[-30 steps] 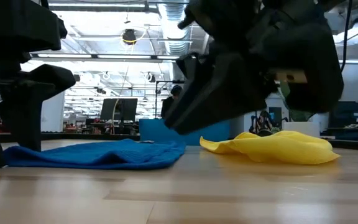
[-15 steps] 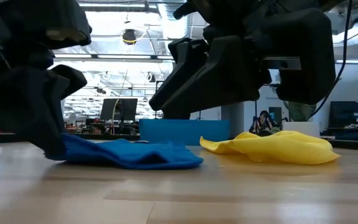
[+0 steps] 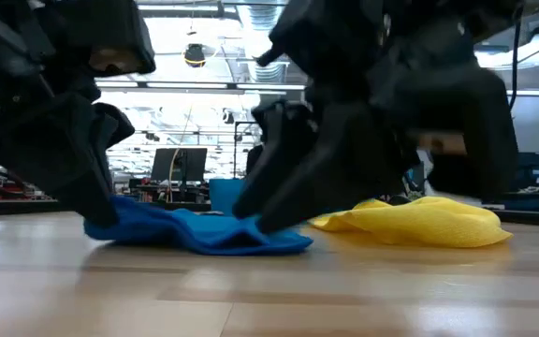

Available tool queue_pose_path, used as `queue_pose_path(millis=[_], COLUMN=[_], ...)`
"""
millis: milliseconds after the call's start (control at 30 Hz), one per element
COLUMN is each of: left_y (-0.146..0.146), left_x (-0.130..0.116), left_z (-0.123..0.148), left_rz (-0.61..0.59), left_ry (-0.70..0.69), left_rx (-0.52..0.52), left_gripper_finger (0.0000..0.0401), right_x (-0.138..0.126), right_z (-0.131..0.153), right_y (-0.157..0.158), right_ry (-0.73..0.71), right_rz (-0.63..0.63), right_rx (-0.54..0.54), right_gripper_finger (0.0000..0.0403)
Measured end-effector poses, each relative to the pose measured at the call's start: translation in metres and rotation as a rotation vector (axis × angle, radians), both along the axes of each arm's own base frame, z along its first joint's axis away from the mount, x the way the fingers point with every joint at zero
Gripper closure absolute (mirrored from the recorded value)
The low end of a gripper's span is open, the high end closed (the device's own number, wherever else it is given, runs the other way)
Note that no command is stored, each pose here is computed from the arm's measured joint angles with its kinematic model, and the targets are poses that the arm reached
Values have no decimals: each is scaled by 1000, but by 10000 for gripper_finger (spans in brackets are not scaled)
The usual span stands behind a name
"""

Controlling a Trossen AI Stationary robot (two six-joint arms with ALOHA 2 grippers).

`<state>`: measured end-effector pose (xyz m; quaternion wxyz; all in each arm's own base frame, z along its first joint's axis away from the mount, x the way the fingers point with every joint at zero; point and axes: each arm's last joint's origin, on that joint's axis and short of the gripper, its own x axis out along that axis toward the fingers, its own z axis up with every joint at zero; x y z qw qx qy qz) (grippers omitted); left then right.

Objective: Roll microfiber towels into tight, uniform cylinder then place into a basket
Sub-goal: Fold the blue towel

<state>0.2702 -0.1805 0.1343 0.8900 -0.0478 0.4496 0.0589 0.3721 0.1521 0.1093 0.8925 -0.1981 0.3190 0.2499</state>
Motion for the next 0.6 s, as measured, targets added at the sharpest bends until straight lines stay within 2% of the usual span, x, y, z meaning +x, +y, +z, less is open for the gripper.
queue_pose_path(millis=[133,600], left_y=[-2,1], left_x=[2,-1], left_z=[3,10], left_rz=[-3,11], left_ry=[-7,-6], left_rx=[-4,15], left_gripper_finger=[390,388], right_x=[3,0], right_z=[2,-8], right_y=[-4,-18], right_ry=[-1,156], right_rz=[-7,-91], right_rx=[29,77], right_gripper_finger=[232,234])
